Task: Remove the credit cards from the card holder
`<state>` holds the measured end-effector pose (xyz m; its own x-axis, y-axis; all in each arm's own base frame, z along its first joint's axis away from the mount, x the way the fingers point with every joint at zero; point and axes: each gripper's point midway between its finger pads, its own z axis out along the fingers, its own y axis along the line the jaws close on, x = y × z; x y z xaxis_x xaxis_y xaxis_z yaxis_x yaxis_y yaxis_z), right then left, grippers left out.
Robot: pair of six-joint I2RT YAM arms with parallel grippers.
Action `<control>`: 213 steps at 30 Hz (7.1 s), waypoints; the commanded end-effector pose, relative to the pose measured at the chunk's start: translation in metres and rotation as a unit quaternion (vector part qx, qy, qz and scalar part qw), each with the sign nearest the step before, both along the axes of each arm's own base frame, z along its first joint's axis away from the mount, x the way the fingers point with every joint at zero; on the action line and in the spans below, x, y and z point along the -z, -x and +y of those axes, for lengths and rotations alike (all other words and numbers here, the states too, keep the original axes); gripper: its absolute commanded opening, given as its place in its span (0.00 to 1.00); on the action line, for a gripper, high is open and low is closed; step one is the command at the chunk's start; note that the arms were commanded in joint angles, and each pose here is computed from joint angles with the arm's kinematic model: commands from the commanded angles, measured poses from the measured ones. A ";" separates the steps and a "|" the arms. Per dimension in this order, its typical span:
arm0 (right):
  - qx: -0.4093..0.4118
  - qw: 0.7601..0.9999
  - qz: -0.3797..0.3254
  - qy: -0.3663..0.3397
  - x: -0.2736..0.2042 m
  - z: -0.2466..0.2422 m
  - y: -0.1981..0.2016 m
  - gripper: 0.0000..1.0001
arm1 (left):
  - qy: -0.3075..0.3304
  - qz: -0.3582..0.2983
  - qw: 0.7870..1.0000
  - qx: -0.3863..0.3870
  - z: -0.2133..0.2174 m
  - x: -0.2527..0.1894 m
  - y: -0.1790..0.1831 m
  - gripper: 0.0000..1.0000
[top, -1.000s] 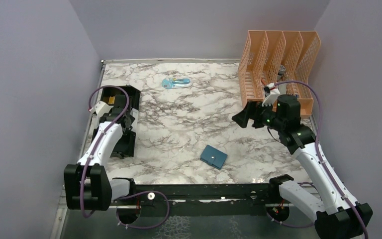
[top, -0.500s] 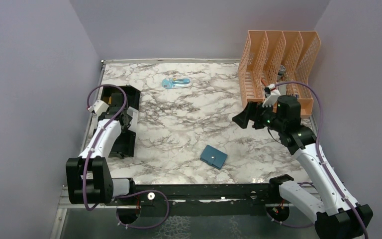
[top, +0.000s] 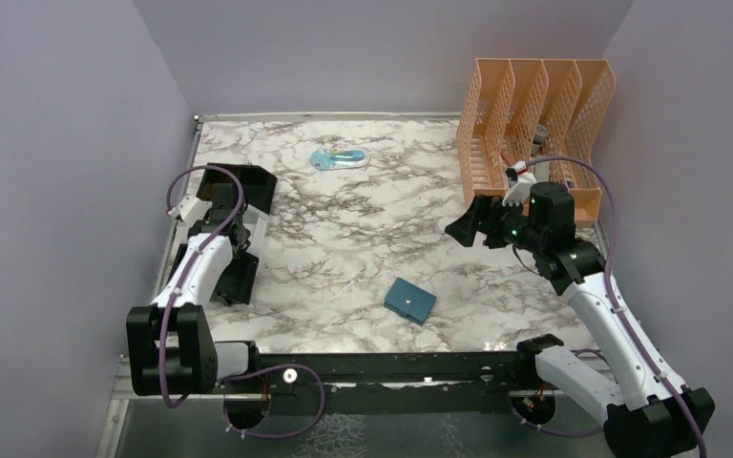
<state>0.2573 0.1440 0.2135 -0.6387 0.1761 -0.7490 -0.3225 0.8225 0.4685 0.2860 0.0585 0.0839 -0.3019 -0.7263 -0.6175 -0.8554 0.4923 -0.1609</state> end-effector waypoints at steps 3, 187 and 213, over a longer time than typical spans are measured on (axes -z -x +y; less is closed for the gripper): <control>0.021 1.000 0.016 0.006 0.008 -0.007 -0.001 1.00 | 0.004 0.000 1.000 0.006 -0.001 0.004 0.010 0.33; -0.042 0.969 0.197 -0.143 0.182 0.084 0.104 0.46 | -0.065 0.070 0.751 0.653 -0.369 0.069 0.143 0.18; -0.027 0.967 0.225 -0.114 0.213 0.081 0.104 0.01 | -0.035 0.023 0.744 0.666 -0.362 0.047 0.147 0.41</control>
<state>0.1594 0.2375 0.0176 -0.9022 0.2554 -0.3477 -0.1218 0.6225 0.7731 0.1477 -0.3206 0.0386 -0.7431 0.2115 -0.6349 0.3673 0.9220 -0.1228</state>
